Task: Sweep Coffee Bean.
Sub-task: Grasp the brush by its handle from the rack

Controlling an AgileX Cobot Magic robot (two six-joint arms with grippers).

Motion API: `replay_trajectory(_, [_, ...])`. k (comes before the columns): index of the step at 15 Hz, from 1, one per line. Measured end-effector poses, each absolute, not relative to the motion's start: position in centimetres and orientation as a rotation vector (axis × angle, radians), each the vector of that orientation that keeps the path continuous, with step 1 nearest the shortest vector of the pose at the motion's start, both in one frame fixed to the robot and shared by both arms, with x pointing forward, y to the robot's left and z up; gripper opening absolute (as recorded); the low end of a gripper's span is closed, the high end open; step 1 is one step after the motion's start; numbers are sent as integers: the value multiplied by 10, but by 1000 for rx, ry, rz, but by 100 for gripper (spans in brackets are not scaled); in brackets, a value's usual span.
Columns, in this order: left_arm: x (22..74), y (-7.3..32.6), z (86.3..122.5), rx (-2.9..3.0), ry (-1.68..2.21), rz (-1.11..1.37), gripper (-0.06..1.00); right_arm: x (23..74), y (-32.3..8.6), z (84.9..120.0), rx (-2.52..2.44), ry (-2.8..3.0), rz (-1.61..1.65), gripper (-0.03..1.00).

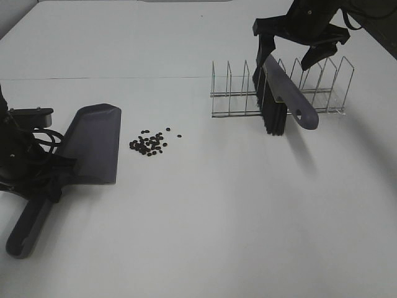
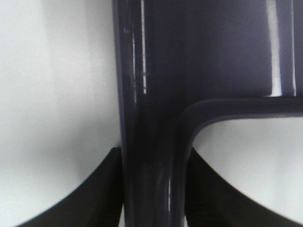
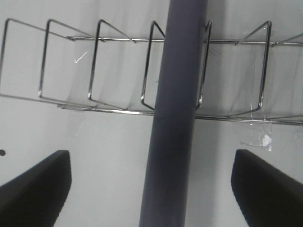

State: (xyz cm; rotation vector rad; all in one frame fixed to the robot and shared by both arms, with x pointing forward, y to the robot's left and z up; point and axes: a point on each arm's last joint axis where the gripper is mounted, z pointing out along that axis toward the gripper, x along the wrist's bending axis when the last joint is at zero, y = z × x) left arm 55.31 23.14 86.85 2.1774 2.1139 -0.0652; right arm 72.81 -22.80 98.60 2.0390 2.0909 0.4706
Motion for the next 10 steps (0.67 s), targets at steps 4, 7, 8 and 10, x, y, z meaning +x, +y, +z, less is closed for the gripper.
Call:
replay_trajectory(4, [553, 231, 869, 2177, 2114, -65, 33, 736, -230, 963, 2027, 2081, 422, 85])
replay_trajectory(7, [553, 231, 869, 2177, 2114, -65, 33, 740, -231, 942, 2047, 2084, 374, 85])
replay_trajectory(8, [553, 231, 869, 2177, 2114, -65, 33, 741, -231, 936, 2045, 2082, 378, 84])
replay_trajectory(10, [553, 231, 869, 2177, 2114, -65, 33, 744, -230, 933, 2034, 2071, 401, 81])
